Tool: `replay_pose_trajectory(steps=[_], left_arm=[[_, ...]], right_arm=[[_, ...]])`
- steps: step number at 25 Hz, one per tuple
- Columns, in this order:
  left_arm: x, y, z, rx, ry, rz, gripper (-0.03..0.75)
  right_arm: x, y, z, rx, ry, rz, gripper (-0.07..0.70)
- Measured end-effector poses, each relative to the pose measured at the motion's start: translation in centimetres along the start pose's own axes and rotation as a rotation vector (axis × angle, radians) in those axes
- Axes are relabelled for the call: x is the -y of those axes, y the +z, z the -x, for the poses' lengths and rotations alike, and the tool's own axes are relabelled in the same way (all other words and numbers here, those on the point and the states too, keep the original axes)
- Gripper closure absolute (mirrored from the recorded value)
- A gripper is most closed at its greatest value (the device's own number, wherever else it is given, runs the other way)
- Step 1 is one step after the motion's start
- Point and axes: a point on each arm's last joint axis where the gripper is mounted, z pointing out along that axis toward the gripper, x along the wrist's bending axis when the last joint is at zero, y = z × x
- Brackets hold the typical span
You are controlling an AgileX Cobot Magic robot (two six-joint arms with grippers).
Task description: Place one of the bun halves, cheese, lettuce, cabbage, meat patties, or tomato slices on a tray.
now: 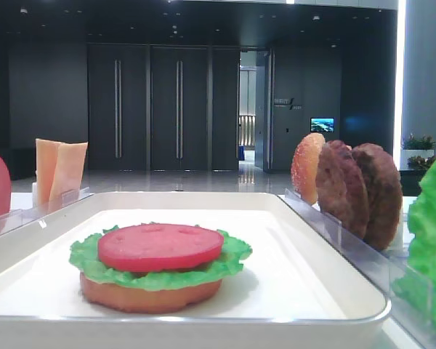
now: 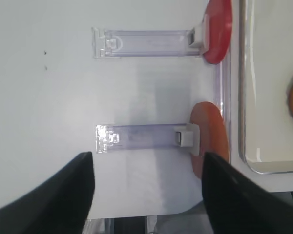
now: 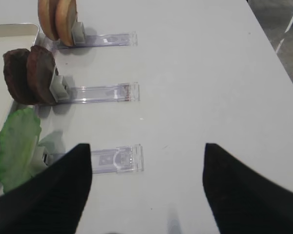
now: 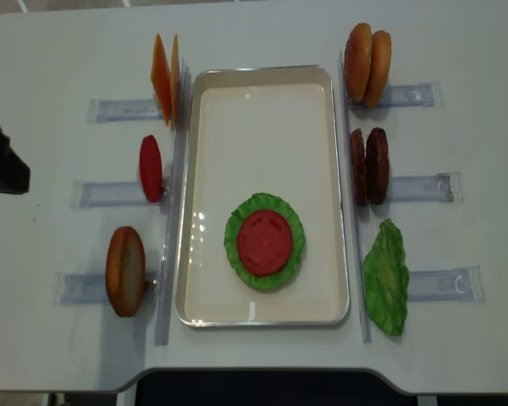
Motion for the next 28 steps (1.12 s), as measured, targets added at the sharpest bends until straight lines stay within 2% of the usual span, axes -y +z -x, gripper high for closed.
replay_pose_trajectory(steps=[5,9,14,20,25,28], left_arm=[[4.1,-2.9,1.1,0.018,0.013,0.128,0.192],[7.8,-3.9,1.9,0.044,0.017,0.218,0.192],[11.6,-3.9,2.5,0.043,0.034,0.300,0.192],[15.1,-3.8,3.2,0.062,0.095,0.402,0.192],[17.0,-2.9,3.2,0.074,0.142,0.425,0.192],[18.0,-2.3,3.2,0.066,0.154,0.444,0.192]], right_arm=[[0.0,0.0,0.0,0.000,0.000,0.000,0.169],[0.0,0.0,0.0,0.000,0.000,0.000,0.169],[0.0,0.0,0.0,0.000,0.000,0.000,0.169],[0.0,0.0,0.0,0.000,0.000,0.000,0.169],[0.0,0.0,0.0,0.000,0.000,0.000,0.169],[0.0,0.0,0.0,0.000,0.000,0.000,0.169]])
